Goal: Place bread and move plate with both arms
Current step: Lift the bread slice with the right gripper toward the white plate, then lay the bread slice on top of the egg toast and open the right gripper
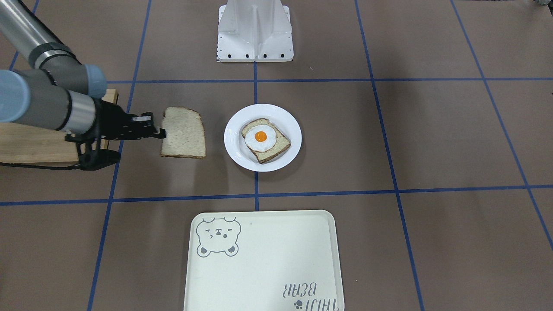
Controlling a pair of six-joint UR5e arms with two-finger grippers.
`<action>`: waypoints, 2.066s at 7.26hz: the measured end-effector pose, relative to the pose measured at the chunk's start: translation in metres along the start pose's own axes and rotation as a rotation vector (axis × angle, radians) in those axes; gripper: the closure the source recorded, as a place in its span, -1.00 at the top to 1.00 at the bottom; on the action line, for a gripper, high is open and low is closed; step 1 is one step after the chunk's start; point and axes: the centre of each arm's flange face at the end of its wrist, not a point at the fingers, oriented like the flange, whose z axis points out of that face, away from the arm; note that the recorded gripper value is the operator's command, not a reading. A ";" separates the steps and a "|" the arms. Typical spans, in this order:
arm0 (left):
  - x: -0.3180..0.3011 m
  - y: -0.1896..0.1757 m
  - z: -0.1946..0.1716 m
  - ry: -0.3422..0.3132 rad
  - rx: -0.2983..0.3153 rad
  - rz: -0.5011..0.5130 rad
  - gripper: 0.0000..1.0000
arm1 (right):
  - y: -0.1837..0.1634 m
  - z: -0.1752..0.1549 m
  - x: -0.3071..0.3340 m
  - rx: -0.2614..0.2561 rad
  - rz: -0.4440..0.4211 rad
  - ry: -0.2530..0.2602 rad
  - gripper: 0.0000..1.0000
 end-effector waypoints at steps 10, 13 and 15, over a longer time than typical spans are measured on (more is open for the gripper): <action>0.001 -0.001 -0.001 0.000 0.002 0.000 0.96 | -0.006 0.147 -0.098 -0.101 -0.499 0.018 -1.00; 0.000 -0.001 -0.001 0.000 0.001 0.000 0.96 | -0.020 0.155 -0.108 -0.092 -0.495 0.032 -1.00; 0.001 -0.001 -0.001 0.000 0.001 0.000 0.96 | -0.023 0.156 -0.109 -0.075 -0.496 0.044 -0.95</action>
